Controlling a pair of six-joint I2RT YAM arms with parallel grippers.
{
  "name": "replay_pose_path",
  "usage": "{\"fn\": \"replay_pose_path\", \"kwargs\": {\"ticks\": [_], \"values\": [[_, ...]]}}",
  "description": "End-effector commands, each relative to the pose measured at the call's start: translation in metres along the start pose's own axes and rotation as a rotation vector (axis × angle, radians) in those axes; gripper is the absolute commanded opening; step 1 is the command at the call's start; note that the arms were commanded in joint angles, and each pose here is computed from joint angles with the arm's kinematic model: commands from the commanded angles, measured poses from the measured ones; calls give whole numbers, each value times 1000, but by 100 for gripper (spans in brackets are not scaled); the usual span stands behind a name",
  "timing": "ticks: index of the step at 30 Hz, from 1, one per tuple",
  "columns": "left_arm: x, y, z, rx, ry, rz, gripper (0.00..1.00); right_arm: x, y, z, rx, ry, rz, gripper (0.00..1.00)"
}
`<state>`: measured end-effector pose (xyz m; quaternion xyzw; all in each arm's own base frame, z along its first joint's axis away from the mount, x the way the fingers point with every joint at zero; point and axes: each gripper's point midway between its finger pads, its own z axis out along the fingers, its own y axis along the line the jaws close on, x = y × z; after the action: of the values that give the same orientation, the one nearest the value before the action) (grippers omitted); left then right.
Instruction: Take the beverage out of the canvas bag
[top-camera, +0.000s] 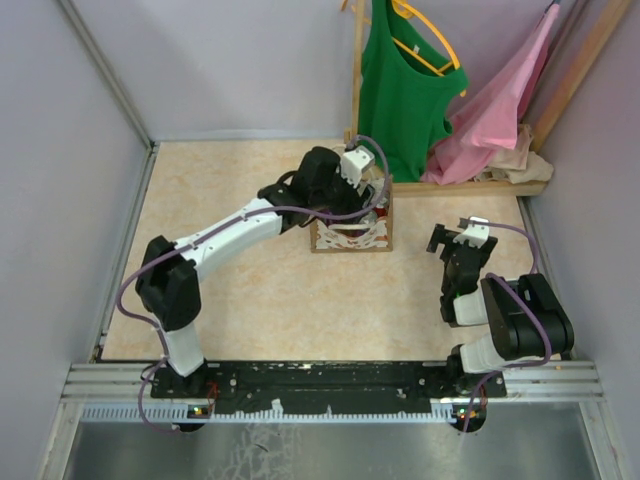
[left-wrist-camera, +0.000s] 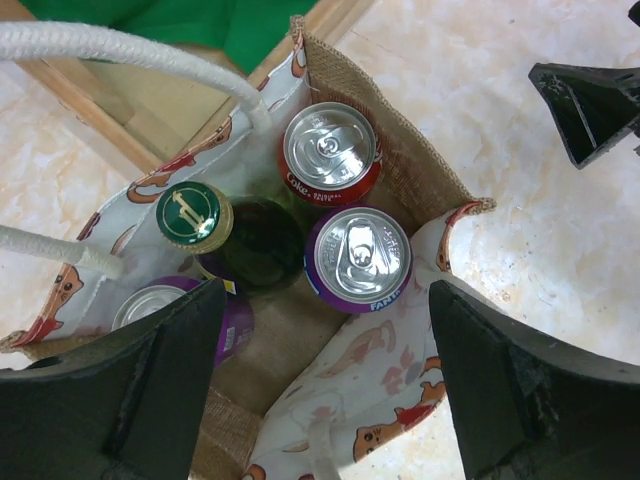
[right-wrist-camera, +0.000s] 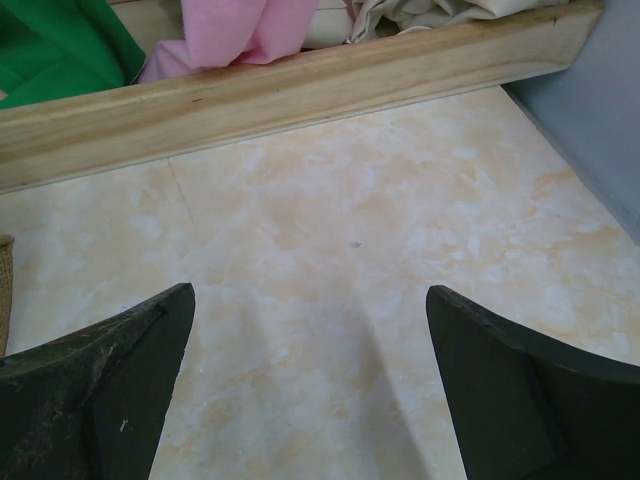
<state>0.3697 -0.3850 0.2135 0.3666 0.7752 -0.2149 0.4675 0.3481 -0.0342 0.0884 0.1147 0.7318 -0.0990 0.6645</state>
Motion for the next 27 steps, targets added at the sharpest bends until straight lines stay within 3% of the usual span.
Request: {"fn": "replay_pose_path", "kwargs": {"ticks": [1, 6, 12, 15, 16, 21, 24, 27], "values": [[-36, 1, -2, -33, -76, -4, 86, -21, 2, 6, 2, -68, 26, 99], [-33, -4, 7, -22, -53, -49, 69, -21, 2, 6, 2, -68, 27, 99], [-20, -10, 19, -13, 9, -103, 57, -21, 1, 6, 2, -68, 26, 99], [-13, -12, 24, -20, 45, -125, 37, -21, 2, 6, 2, -68, 27, 99], [-10, -13, 26, -25, 59, -129, 34, -21, 2, 6, 2, -69, 26, 99], [-7, -18, 27, -23, 74, -156, 37, -22, 1, 6, 3, -69, 27, 99], [-5, -21, 27, -24, 80, -164, 54, -21, 2, 6, 2, -68, 26, 99], [1, -22, 30, -35, 94, -168, 65, -21, 2, 6, 2, -68, 26, 99]]}}
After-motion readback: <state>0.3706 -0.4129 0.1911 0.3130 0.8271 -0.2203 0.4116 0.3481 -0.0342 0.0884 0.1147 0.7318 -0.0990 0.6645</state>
